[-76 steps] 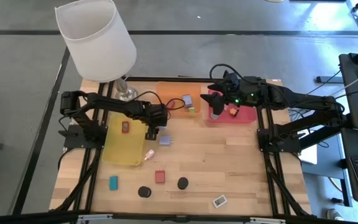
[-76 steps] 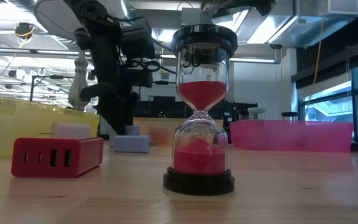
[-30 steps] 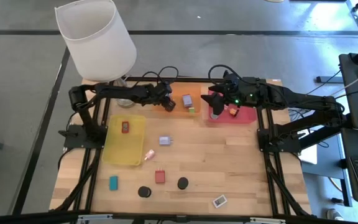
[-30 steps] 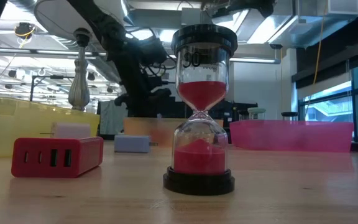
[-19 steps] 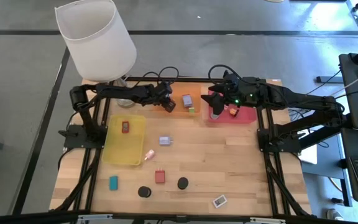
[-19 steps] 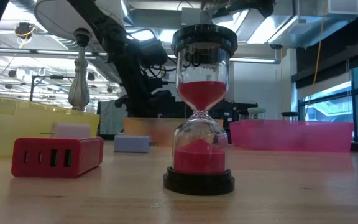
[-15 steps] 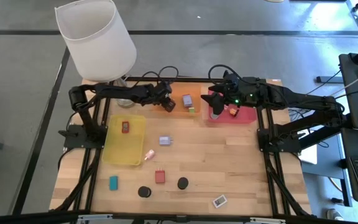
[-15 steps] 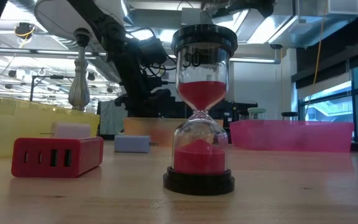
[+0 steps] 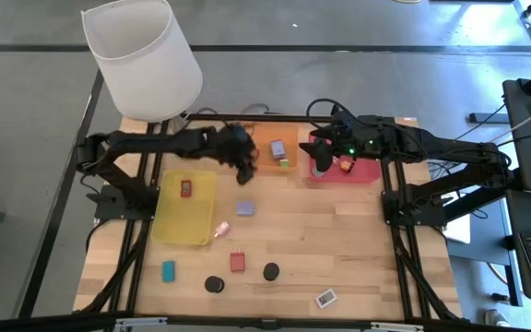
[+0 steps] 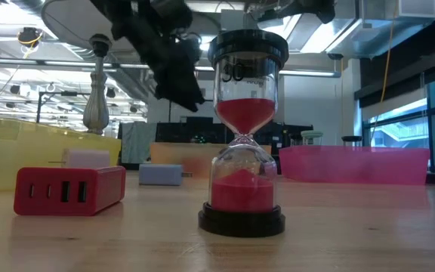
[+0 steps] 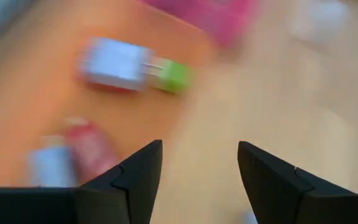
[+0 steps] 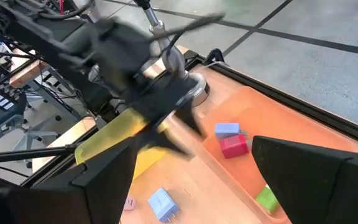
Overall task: Pick & Place Office items
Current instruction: Put the blue charger adapter into the orange bin
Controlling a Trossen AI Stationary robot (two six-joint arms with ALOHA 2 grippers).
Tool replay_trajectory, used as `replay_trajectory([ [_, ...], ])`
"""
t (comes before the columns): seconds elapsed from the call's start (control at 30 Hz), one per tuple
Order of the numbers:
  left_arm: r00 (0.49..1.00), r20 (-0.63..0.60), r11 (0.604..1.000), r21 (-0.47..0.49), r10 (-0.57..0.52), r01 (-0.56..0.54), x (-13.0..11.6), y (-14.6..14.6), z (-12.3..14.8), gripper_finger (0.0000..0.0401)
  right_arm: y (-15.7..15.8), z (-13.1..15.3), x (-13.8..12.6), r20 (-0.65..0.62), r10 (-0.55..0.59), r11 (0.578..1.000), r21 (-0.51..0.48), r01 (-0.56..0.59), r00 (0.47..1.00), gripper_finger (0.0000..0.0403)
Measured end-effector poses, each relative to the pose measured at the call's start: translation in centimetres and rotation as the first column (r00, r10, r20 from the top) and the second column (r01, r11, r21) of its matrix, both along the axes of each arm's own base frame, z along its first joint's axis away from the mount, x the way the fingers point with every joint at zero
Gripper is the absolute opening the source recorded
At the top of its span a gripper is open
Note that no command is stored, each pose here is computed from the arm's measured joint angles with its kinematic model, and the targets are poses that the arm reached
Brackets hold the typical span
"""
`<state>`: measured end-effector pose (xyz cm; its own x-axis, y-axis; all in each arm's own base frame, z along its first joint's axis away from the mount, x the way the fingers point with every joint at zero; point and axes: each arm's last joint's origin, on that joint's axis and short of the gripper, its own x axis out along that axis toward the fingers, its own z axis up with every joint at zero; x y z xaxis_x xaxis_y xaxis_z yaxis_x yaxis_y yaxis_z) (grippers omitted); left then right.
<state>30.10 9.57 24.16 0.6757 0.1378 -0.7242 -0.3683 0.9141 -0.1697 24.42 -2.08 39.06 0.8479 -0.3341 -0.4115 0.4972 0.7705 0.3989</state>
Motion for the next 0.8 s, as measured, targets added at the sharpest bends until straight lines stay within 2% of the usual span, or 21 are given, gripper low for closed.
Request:
replay_trajectory([
  [0.17, 0.978, -0.049, 0.979, -0.030, -0.201, 0.200, 0.6, -5.2, -0.2, 0.0223, 0.0, -0.1, 0.0, -0.008, 0.009, 1.000, 0.000, -0.009, 1.000, 0.0322],
  [0.33, 0.955, -0.075, 0.957, 0.026, -0.287, 0.290, 0.9, -9.4, -0.3, 0.0256, 0.1, -0.1, 0.0, -0.014, 0.041, 0.999, -0.006, -0.042, 0.999, 0.0322],
  [0.47, 0.942, -0.105, 0.944, 0.061, -0.318, 0.326, 0.8, -11.4, -0.5, 0.0284, 0.1, -0.1, 0.0, -0.014, 0.054, 0.999, -0.001, -0.054, 0.998, 0.0322],
  [0.57, 0.932, -0.173, 0.942, 0.045, -0.320, 0.332, 0.8, -12.1, -1.6, 0.0300, 0.1, -0.1, 0.0, -0.013, 0.059, 0.998, 0.001, -0.059, 0.998, 0.0322],
  [0.8, 0.927, -0.276, 0.964, -0.002, -0.256, 0.265, 1.6, -11.8, -4.7, 0.0313, 0.2, -0.1, 0.0, -0.014, 0.074, 0.997, 0.008, -0.074, 0.997, 0.0322],
])
